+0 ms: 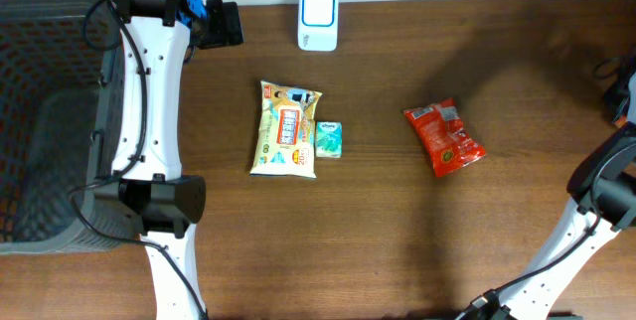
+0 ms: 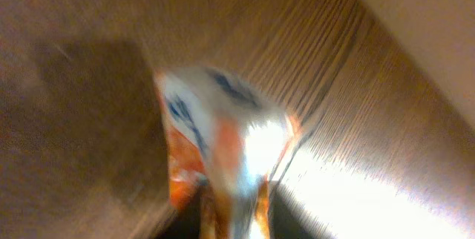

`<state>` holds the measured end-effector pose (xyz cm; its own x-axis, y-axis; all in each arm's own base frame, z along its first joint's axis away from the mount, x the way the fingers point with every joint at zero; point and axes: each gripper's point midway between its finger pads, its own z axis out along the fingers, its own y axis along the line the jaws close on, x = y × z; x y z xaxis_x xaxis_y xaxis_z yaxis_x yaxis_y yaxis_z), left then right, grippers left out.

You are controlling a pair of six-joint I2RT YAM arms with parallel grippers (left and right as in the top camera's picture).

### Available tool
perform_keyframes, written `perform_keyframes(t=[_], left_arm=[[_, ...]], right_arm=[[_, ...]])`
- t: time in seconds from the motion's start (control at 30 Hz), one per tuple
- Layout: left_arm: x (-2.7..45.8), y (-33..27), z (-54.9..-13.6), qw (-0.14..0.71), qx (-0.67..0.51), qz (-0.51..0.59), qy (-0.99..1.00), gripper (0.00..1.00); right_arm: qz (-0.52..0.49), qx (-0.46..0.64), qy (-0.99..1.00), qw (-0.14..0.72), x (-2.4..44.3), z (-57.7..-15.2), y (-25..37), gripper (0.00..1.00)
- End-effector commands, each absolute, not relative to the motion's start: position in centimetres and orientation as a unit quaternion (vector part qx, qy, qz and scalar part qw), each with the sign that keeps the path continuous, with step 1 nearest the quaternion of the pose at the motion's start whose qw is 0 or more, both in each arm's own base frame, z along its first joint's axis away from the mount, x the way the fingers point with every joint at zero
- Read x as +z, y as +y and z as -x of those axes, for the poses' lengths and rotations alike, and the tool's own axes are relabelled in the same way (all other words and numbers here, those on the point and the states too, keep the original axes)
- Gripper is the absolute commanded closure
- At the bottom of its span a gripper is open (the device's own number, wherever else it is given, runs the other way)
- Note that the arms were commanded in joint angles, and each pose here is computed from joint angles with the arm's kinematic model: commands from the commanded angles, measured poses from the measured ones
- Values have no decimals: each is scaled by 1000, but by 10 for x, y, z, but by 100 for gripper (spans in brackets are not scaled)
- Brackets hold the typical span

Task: Scan the item barcode
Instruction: 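Carry the orange pack right and drop it at the table's right edge, then grasp the green Kleenex pack with the right gripper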

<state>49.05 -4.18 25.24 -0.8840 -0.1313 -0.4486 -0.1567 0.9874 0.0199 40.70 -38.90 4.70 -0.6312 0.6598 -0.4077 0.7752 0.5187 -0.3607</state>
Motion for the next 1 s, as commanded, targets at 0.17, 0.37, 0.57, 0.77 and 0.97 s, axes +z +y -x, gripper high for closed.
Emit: perform_keyframes(t=[0.17, 0.37, 0.57, 0.77, 0.97], left_arm=[[253, -41, -491, 230, 30, 79, 969, 1], [253, -41, -491, 230, 30, 79, 969, 1], [253, -41, -491, 230, 30, 79, 969, 1], [253, -41, -491, 230, 30, 79, 969, 1], [253, -41, -491, 230, 30, 79, 969, 1]], right_arm=[[-384, -181, 863, 276, 257, -434, -319, 1], [-14, 246, 965, 94, 205, -449, 33, 21], [81, 306, 948, -43, 79, -395, 190, 68], [59, 335, 940, -21, 25, -391, 231, 67], [-8, 196, 981, -12, -2, -399, 175, 75]])
